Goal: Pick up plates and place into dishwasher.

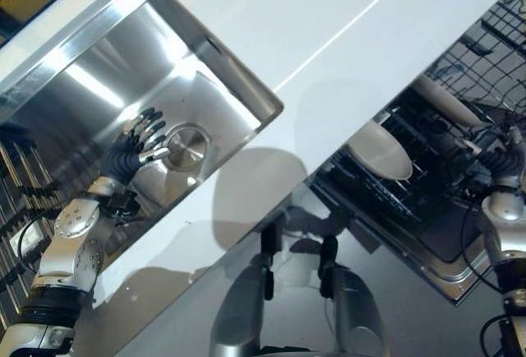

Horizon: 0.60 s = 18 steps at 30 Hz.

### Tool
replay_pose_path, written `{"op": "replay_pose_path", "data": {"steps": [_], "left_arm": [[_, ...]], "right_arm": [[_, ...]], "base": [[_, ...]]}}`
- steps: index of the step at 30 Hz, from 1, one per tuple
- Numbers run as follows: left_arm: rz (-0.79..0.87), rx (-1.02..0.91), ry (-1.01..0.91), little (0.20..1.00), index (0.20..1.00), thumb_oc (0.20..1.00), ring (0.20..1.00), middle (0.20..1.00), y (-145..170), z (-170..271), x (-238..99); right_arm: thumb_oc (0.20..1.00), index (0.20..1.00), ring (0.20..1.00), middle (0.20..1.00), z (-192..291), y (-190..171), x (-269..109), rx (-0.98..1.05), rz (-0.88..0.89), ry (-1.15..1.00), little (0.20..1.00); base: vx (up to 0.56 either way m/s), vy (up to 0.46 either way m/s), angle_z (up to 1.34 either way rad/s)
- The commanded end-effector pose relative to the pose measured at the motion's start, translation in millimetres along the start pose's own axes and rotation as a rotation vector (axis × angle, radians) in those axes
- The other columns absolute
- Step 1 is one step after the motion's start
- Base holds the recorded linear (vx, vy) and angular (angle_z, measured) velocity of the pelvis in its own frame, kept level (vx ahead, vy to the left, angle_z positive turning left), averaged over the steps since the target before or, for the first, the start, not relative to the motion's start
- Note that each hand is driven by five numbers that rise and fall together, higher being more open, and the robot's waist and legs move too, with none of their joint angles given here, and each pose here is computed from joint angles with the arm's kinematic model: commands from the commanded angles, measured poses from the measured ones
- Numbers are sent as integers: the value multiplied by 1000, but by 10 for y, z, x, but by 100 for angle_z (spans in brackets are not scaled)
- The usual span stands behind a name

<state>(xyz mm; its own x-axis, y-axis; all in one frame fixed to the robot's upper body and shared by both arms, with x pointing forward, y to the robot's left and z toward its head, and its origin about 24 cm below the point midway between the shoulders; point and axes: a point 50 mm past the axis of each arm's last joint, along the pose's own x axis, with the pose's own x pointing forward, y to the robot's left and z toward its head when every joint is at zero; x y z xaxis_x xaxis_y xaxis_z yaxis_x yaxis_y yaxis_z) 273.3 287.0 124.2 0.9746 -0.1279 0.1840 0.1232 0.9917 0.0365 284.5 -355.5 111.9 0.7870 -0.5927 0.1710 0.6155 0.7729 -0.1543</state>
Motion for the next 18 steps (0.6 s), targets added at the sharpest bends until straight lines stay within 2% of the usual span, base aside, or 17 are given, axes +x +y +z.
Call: {"op": "replay_pose_path", "data": {"steps": [1,8,13,16,18], "left_arm": [[-10,-138,86,1000,1000,1000,1000,1000,-352,-496,-263],[-6,-169,76,1000,1000,1000,1000,1000,-496,-512,-133],[5,-198,51,1000,1000,1000,1000,1000,-548,-501,-92],[6,-214,45,1000,1000,1000,1000,1000,-582,-501,-103],[3,-225,44,1000,1000,1000,1000,1000,-617,-525,-125]], "right_arm": [[1000,1000,1000,1000,161,-49,-12,55,16,-93,1000],[1000,1000,1000,1000,211,259,-3,172,54,-69,1000],[1000,1000,1000,1000,261,367,32,238,7,-64,1000],[1000,1000,1000,1000,236,292,44,295,-106,-48,1000],[1000,1000,1000,1000,198,167,34,324,-286,-41,1000]], "base": [[4,113,-15],[-50,88,-12],[-45,67,-5],[-21,54,-3],[-5,43,-2]]}}
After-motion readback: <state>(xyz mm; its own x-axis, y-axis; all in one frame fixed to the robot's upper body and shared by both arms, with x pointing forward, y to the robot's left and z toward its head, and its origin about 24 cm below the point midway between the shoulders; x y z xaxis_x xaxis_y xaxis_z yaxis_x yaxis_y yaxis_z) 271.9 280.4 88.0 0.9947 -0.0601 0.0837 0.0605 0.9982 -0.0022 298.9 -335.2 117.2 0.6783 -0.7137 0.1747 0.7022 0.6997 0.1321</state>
